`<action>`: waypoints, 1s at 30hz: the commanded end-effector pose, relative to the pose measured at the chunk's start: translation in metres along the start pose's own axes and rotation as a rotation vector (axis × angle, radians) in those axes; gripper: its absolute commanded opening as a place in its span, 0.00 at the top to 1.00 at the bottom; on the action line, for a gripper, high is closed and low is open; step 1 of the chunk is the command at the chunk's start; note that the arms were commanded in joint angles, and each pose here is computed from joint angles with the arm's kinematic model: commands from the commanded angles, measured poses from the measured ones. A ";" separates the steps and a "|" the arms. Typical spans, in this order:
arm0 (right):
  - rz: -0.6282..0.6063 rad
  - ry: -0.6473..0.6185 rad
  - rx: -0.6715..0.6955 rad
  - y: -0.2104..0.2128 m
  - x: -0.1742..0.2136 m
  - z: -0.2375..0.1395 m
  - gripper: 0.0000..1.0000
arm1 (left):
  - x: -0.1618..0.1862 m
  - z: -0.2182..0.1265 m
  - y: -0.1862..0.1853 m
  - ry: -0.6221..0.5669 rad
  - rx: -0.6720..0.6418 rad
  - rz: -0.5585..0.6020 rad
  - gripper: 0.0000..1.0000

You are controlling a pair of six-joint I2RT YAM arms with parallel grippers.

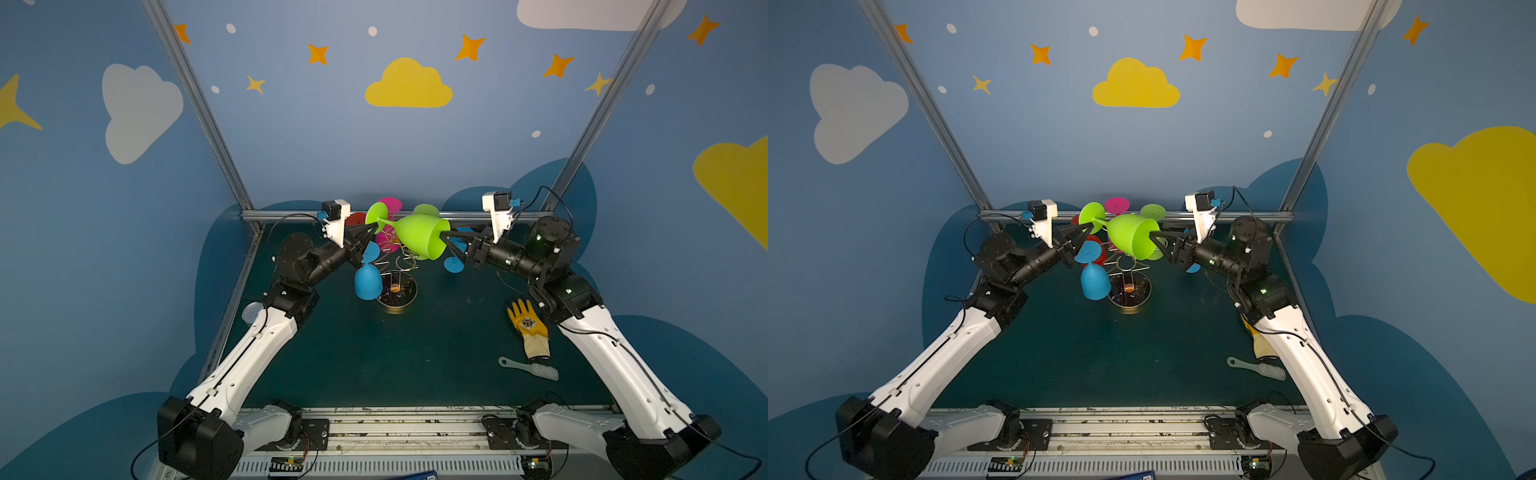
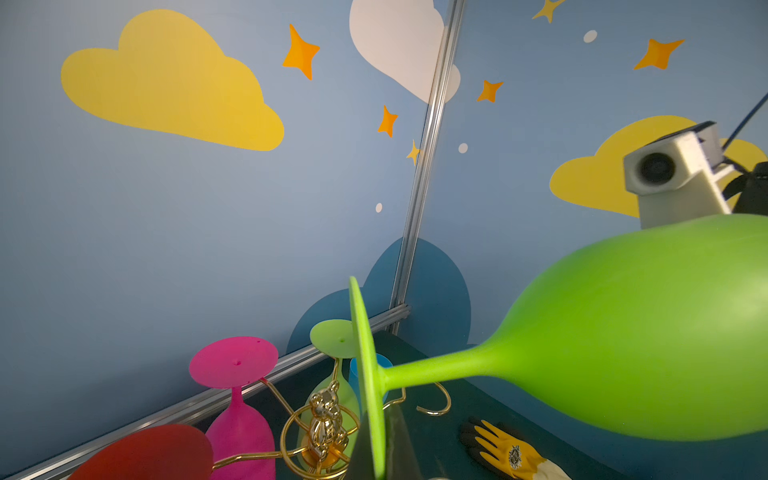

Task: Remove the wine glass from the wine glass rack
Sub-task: 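Open the left gripper and carry the green glass away with the right gripper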

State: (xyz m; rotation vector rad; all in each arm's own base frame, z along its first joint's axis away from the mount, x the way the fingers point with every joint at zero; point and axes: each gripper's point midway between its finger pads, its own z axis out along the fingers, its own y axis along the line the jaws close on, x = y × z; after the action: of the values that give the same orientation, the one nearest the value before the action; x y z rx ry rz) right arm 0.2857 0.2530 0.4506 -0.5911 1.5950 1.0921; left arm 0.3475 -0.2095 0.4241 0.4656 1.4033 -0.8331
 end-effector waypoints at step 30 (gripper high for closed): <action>-0.171 0.023 0.741 -0.036 0.002 -0.168 1.00 | -0.025 -0.104 0.073 -0.146 -0.496 0.217 0.08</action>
State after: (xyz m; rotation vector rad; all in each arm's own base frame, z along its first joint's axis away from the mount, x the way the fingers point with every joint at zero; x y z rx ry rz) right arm 0.2380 0.1220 0.4734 -0.2749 1.6222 0.5180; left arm 0.3336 -0.0998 0.4283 0.1945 1.3290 -0.4045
